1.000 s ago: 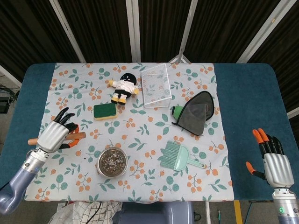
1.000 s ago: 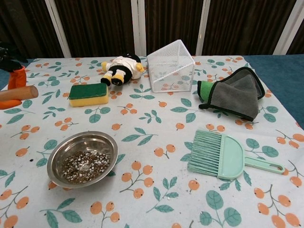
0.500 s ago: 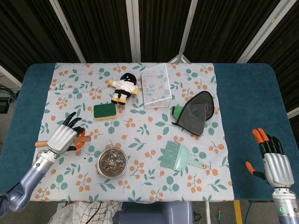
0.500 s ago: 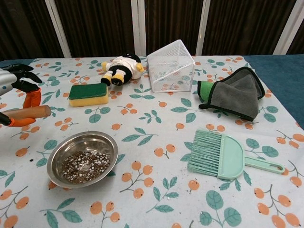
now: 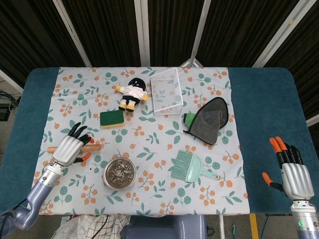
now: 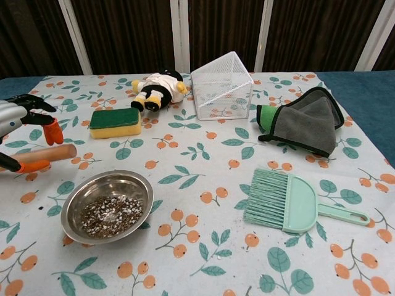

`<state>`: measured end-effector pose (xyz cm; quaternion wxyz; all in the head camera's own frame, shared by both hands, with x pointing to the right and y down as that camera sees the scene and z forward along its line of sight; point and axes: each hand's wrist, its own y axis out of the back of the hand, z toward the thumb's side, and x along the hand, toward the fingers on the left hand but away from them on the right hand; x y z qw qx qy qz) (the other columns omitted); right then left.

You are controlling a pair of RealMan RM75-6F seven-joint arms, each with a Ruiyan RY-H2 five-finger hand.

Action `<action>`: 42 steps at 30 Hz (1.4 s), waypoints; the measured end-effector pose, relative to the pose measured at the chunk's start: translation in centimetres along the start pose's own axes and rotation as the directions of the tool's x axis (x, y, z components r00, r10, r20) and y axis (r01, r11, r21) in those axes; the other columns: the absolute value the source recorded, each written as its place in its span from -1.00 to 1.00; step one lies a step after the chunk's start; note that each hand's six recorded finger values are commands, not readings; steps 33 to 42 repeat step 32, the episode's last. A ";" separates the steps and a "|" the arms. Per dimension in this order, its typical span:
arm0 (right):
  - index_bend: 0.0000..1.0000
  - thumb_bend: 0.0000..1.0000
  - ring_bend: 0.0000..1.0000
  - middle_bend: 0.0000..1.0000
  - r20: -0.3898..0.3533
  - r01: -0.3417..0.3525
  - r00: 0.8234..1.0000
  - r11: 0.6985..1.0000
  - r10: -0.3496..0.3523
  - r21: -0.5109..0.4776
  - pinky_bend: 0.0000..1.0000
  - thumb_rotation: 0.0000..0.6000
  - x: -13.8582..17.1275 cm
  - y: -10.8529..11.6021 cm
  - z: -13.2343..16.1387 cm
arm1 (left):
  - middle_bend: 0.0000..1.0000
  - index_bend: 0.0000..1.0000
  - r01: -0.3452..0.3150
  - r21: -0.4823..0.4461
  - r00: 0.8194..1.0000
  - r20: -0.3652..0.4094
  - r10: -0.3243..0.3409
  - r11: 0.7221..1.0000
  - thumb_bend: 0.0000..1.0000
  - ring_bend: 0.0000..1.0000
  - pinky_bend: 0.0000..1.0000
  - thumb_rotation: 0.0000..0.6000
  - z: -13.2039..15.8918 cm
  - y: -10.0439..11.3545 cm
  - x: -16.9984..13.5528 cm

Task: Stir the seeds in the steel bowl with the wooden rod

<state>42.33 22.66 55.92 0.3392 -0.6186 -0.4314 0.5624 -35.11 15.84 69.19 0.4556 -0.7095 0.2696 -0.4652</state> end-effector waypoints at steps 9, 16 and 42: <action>-1.00 -0.37 -1.00 -1.00 0.001 0.001 1.000 1.000 -0.001 0.002 -1.00 1.00 0.0 0.0 -0.1 | -0.58 -0.47 0.009 -0.071 0.998 -0.057 -0.013 0.997 -0.33 -0.91 -1.00 1.00 0.3 0.4 -1.0; -1.00 -0.37 -1.00 -1.00 -0.009 0.006 1.000 1.000 -0.006 0.021 -1.00 1.00 0.0 0.2 -0.2 | -0.78 -0.62 -0.028 -0.085 0.992 -0.128 0.017 0.996 -0.35 -0.99 -1.00 1.00 0.5 2.6 -3.7; -1.00 -0.37 -1.00 -1.00 -0.081 0.053 0.996 0.996 -0.048 0.067 -1.00 1.00 0.0 0.6 0.6 | -1.00 -1.00 -0.133 -0.043 0.910 -0.402 0.105 0.990 -0.72 -1.00 -1.00 1.00 -3.4 9.5 -17.9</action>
